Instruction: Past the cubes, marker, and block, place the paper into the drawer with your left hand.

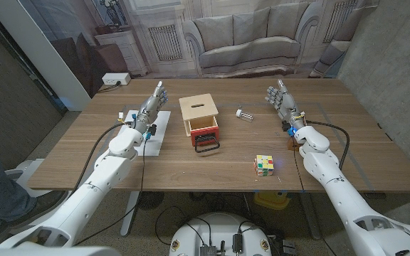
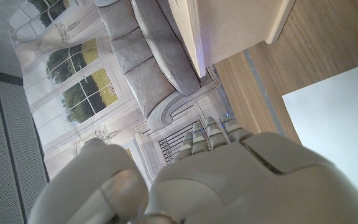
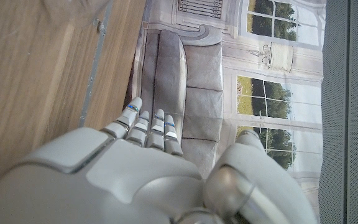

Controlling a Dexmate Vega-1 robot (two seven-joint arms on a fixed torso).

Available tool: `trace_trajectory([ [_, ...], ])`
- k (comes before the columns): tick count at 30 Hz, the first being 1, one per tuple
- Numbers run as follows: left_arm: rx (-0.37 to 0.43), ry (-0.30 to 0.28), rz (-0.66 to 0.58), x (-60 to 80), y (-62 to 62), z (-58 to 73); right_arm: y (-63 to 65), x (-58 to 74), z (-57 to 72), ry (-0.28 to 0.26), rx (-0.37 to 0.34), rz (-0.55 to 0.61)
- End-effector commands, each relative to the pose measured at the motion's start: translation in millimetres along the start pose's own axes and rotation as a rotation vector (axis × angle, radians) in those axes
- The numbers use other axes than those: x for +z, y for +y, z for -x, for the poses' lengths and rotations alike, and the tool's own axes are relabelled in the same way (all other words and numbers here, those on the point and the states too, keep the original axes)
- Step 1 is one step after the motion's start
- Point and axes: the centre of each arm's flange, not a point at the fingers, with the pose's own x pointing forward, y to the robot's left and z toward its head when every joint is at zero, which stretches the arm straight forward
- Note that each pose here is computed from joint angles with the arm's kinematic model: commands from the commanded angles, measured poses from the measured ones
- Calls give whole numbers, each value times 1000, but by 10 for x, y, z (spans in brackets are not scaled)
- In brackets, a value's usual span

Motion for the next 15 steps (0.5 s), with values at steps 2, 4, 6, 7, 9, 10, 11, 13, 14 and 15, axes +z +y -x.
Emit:
trace_trajectory([
  [2, 4, -4, -57, 82, 90, 100, 17, -2, 83, 0, -9, 3],
  [4, 7, -6, -67, 92, 106, 120, 15, 2, 99, 1, -18, -2],
  [6, 10, -6, -75, 100, 125, 141, 15, 5, 105, 0, -16, 0],
  [7, 12, -7, -77, 105, 135, 153, 16, 6, 107, -1, -16, 2],
  [9, 19, -11, -82, 112, 153, 177, 19, 6, 106, 1, -23, -4],
  [10, 20, -11, -85, 117, 163, 188, 21, 5, 106, 1, -17, 2],
  [11, 24, -13, -89, 123, 173, 198, 24, 5, 103, 1, -17, 3],
  [13, 33, -17, -92, 133, 194, 217, 27, 3, 95, 4, -20, 0],
  [14, 36, -18, -94, 138, 205, 226, 28, 1, 92, 6, -21, 1],
  [15, 40, -19, -95, 143, 216, 234, 28, -1, 89, 6, -21, 1],
])
